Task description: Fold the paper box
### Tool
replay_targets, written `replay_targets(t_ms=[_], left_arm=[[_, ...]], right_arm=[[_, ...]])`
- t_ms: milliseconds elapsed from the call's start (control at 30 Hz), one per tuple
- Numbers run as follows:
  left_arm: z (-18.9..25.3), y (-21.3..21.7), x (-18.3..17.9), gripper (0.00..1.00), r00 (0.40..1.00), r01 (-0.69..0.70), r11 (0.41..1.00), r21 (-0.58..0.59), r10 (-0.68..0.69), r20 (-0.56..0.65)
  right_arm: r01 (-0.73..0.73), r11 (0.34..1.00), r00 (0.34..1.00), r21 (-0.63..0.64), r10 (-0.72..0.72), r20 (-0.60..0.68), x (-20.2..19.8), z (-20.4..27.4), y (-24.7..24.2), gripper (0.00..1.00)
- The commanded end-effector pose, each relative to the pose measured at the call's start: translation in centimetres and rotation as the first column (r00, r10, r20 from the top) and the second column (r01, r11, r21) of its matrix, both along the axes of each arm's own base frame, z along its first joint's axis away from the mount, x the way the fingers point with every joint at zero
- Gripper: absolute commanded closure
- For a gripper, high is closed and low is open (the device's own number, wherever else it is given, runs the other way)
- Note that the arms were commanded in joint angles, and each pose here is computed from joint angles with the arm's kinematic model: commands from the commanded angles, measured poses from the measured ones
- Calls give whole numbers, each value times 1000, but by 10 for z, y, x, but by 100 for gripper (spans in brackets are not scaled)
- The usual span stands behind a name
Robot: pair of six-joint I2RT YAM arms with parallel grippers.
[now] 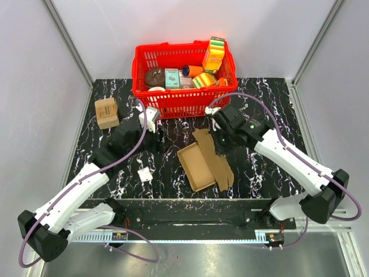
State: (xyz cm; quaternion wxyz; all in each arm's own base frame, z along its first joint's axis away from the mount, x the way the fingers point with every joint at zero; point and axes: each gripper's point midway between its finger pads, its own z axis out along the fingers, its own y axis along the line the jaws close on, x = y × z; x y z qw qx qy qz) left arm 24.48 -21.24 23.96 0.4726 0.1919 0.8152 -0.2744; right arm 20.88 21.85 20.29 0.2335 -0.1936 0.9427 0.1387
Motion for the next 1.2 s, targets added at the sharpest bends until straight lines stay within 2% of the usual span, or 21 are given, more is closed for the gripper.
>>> replay_targets(t_ms=[0,100,200,267,300,400,500,667,767,967,1167], left_arm=[[-28,30,-6,26,981,-156,985,70,163,-109],[-50,51,-6,15,938,-283,949,137,304,-167],[-68,67,-10,11,860,-432,893,126,450,-241],[-87,74,-16,9,787,-530,842,101,533,-311],[-90,74,-19,9,750,-577,814,62,559,-354],[-113,85,-33,7,660,-661,748,59,616,-430],[-136,96,-46,7,606,-700,710,79,649,-461],[-159,103,-53,8,554,-713,684,159,687,-470],[-170,102,-58,12,545,-694,689,208,692,-473],[-186,99,-66,17,539,-679,695,235,690,-483],[-205,107,-71,19,503,-705,663,253,718,-481]], right_arm=[[-230,968,969,-104,237,64,16,14,-3,100],[-271,945,955,-182,288,74,29,15,-7,100],[-284,943,946,-173,305,112,41,23,-1,100],[-285,946,942,-156,307,134,45,27,4,100],[-289,945,941,-154,309,135,46,26,5,100],[-292,943,941,-159,313,129,47,21,5,100],[-310,941,937,-139,327,122,44,15,8,100],[-329,939,932,-102,340,127,39,9,11,100],[-353,929,924,-106,364,112,38,4,12,100],[-358,927,923,-110,369,109,40,2,13,100],[-353,929,925,-113,365,107,40,2,12,100]])
